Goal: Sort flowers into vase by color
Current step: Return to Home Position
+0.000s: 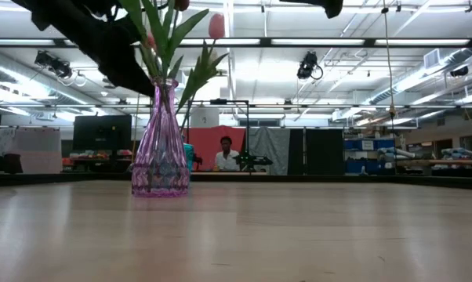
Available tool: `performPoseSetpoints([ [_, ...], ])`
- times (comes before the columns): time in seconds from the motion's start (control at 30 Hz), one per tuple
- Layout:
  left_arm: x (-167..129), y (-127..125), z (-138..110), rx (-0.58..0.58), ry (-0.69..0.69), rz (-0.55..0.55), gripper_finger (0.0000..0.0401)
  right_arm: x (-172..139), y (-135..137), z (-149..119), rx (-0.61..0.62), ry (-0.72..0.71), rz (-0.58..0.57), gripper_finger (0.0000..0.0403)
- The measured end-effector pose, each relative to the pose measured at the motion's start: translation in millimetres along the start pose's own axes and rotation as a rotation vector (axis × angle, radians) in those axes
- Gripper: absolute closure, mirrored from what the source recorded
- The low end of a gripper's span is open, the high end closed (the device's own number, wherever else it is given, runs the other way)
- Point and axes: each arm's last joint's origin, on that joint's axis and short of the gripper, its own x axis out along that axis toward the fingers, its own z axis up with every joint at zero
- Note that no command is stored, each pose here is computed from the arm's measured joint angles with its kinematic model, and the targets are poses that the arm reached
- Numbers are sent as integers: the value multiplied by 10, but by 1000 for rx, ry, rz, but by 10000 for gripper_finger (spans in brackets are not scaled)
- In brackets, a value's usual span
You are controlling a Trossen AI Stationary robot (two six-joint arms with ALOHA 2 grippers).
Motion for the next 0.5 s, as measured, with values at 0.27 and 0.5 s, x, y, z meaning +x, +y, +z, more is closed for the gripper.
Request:
performPoseSetpoints([
  [0.27,-304,19,-53,-26,-45,-16,168,-42,-44,-23,-1,20,-9,209],
  [0.5,-585,37,-77,-42,-156,-36,169,-308,-268,-160,37,-58,-36,209],
])
